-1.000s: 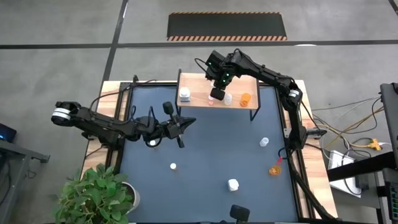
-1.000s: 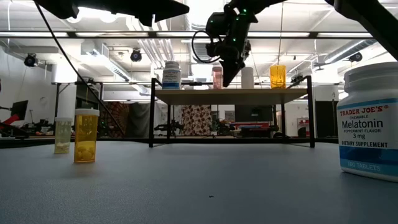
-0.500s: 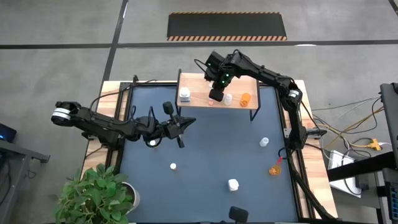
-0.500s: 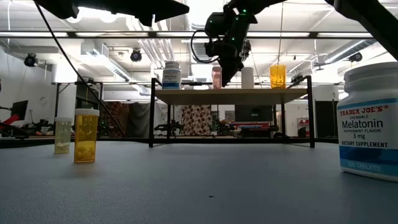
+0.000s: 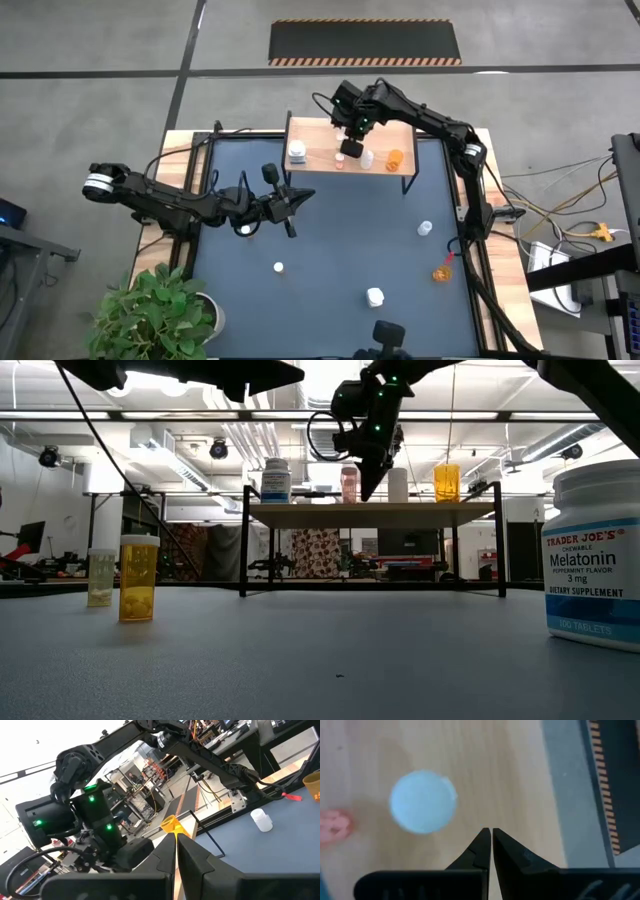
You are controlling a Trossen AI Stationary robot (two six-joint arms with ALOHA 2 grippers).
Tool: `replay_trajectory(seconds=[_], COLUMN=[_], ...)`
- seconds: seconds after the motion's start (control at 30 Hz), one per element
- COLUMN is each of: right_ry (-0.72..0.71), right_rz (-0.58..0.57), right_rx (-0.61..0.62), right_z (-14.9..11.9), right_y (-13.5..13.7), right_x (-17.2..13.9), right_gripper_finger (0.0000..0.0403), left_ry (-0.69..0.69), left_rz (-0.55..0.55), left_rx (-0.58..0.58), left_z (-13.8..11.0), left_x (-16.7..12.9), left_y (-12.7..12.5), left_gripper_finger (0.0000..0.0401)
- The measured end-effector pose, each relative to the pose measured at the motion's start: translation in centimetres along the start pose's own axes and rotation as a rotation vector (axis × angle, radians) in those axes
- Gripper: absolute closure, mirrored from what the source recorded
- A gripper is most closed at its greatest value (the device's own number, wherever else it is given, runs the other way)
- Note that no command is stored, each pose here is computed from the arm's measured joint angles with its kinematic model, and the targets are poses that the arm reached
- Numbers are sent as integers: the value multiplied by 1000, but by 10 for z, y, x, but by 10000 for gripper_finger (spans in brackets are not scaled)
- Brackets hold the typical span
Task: Pick and place medicine bottles onto shelf by color
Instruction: Put the right yellow pill bottle on the shelf, then put the white pill bottle on the shelf
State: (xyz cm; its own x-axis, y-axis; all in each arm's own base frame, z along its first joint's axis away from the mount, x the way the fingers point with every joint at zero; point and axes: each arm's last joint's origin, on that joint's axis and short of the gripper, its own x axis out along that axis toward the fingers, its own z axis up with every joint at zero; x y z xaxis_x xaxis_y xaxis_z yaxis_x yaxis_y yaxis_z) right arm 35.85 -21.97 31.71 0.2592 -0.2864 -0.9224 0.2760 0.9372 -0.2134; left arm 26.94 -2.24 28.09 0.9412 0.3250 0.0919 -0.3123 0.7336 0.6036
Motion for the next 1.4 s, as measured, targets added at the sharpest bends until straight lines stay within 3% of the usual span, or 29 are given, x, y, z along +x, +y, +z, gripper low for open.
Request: replay_trajectory(seconds=[0.23,0.5,1.4], right_ry=[-85,-181,-162], right_rz=[-13,172,181], right_rx=[-83,-182,-213], right_z=[5,7,5], right_y=[-11,-8,-7], right_x=[0,-2,-5], right_gripper_finger=[394,394,394], left_ry=[0,0,0], left_rz=[0,0,1], left_rx=[17,29,69], left_z=[0,0,0], left_x=[0,0,0], left_y=[0,0,0], left_gripper_finger=[401,401,401])
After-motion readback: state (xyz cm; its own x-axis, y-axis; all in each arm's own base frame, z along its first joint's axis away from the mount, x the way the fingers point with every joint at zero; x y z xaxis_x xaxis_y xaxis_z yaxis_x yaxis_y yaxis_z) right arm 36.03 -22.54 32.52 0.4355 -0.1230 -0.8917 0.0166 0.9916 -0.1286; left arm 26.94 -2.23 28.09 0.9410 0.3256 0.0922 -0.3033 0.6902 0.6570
